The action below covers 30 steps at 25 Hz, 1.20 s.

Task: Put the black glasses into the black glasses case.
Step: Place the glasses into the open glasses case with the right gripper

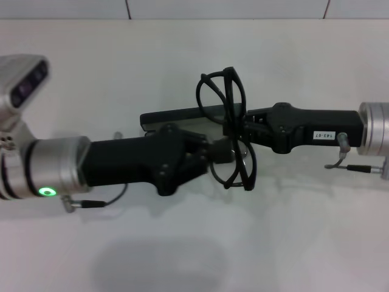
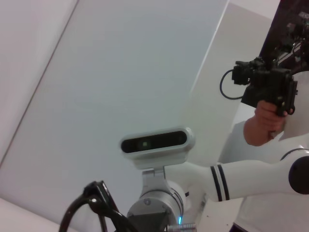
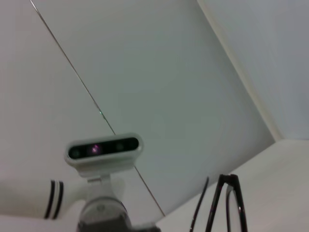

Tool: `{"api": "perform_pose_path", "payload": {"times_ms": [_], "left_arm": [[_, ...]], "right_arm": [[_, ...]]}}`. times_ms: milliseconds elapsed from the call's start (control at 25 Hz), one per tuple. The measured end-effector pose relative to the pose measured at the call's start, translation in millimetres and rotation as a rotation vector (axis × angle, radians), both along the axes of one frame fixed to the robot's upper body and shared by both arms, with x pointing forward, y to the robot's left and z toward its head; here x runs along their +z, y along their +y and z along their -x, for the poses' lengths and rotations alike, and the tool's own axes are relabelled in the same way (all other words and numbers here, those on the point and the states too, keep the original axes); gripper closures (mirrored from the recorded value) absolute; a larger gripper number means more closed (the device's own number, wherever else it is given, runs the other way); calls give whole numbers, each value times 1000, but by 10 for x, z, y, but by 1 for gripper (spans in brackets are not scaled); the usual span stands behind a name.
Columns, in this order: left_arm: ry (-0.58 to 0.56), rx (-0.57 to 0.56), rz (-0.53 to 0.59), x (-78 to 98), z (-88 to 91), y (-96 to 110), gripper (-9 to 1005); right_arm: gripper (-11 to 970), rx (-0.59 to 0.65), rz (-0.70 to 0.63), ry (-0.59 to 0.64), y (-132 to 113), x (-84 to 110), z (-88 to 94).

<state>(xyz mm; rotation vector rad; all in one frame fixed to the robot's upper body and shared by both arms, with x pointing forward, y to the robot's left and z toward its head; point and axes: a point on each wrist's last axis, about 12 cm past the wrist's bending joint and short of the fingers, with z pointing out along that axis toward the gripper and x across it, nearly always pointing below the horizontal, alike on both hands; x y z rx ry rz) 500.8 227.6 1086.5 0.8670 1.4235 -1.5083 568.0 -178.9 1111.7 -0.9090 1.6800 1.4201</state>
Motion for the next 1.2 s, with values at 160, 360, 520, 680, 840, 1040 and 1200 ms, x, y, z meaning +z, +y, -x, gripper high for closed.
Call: {"api": "perform_pose_path", "payload": {"times_ms": [160,360,520,680,840,1040,1200], "left_arm": [[-1,33,-10,42,-17,204,997],[-2,119,-42,94,-15,499,997],[12,189,-60,105,1,665,997],[25,214,-68,86,21,722,997],[61,240,-80,45,34,754,997],[73,278,-103,23,78,855,997],[70,354,-123,32,159,1057,997]], "right_arm": [[853,7,63,-78,-40,88,-60],[852,52,232,-153,-27,251,-143],[853,112,479,-276,74,490,-203],[853,146,589,-384,181,689,-209],[853,201,708,-495,382,880,-214],[854,297,828,-592,658,951,-208],[853,388,936,-672,931,939,-172]]}}
